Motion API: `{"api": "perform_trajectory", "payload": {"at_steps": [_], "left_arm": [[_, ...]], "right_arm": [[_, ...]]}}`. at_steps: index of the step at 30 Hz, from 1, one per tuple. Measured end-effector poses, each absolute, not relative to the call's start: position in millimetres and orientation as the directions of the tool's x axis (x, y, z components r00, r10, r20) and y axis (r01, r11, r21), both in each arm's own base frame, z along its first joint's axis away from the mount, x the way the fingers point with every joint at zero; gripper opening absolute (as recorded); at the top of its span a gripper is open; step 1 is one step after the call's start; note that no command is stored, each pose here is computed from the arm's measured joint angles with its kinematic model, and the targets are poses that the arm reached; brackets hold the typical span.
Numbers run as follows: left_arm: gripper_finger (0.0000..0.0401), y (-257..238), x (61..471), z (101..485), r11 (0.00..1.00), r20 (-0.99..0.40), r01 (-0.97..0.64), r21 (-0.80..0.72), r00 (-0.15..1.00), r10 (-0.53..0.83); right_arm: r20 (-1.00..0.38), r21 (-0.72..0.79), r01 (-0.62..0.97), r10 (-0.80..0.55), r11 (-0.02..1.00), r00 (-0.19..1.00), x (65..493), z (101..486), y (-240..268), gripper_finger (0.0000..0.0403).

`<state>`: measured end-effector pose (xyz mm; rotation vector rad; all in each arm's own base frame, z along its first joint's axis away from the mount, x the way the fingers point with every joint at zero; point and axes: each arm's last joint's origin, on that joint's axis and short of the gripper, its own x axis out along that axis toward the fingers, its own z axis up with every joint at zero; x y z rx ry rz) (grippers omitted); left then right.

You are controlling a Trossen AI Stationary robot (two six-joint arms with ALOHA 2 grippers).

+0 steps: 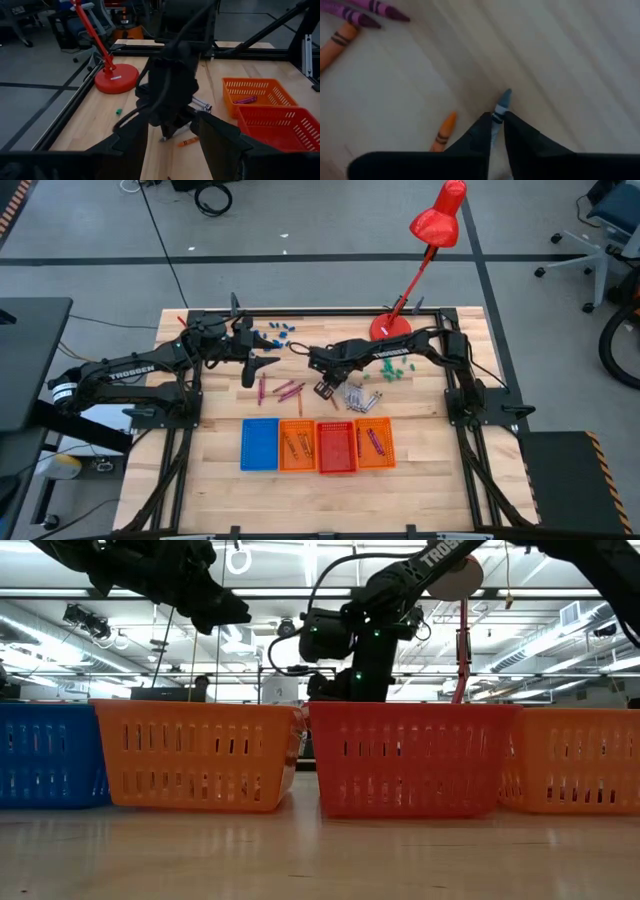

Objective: Sort crayons
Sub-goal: Put the gray crayon into the red bin

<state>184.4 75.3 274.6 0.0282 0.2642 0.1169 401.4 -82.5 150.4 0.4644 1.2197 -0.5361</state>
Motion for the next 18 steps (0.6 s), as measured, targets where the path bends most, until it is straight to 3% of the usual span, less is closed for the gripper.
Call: {"api": "perform_trajectory", "payload": {"at_steps": [5, 8, 18], "left_arm": [[0.018, 75, 184, 275, 0.992, -0.259, -0.108, 0.058, 0.958, 0.12], [0.018, 75, 184, 274, 0.993, -0.264, -0.107, 0.058, 0.957, 0.119], [0.018, 75, 184, 273, 0.992, -0.272, -0.102, 0.071, 0.955, 0.118]], "right_arm": [[-0.951, 0.044, 0.593, -0.148, 0.804, 0.27, 401, 151, -93, 0.0008], [-0.948, 0.041, 0.586, -0.153, 0.809, 0.278, 401, 152, -98, 0.0008], [-0.939, 0.042, 0.559, -0.158, 0.828, 0.305, 398, 168, -96, 0.0095]]}}
